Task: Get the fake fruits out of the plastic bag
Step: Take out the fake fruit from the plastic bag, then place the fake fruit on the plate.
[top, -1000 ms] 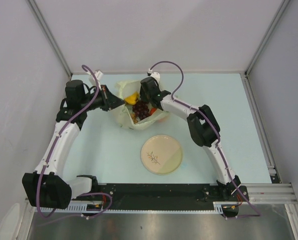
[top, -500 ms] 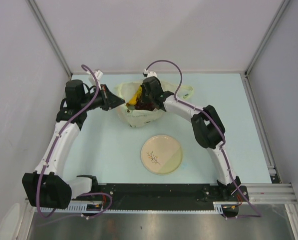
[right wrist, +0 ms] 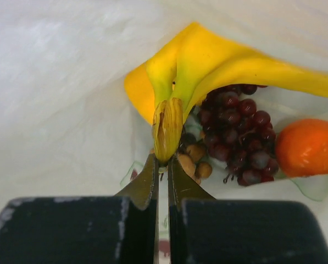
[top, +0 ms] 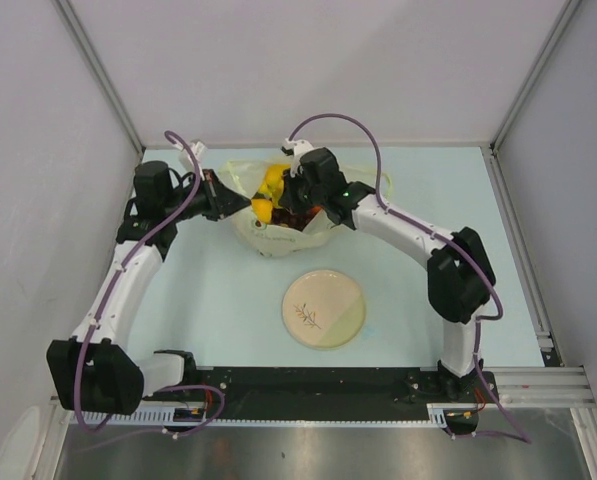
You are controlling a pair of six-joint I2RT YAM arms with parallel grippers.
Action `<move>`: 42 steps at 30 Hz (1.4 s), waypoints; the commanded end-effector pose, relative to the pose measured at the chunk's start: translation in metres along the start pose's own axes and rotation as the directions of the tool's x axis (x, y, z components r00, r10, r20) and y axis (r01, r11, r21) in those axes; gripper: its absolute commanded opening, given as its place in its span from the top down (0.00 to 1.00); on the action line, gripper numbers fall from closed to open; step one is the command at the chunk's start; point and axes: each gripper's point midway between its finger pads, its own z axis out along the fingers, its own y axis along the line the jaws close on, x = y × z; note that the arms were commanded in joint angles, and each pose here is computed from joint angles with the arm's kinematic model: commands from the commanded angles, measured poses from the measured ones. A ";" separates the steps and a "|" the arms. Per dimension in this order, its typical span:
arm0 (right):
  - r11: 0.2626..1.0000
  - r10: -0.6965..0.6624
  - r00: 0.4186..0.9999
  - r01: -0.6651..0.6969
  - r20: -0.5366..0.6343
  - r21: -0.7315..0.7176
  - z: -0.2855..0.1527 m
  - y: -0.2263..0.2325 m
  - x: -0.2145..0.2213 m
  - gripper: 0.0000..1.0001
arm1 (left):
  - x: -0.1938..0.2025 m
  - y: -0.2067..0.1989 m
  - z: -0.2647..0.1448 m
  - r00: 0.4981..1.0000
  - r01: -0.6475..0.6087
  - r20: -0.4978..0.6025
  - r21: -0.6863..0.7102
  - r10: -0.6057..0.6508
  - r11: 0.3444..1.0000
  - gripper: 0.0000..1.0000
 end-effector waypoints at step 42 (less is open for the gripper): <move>0.381 -0.758 0.627 0.651 0.182 -0.657 -0.207 0.052 0.235 1.00 | -0.022 0.008 -0.003 0.985 -0.154 0.060 -0.073 0.159 0.985 0.99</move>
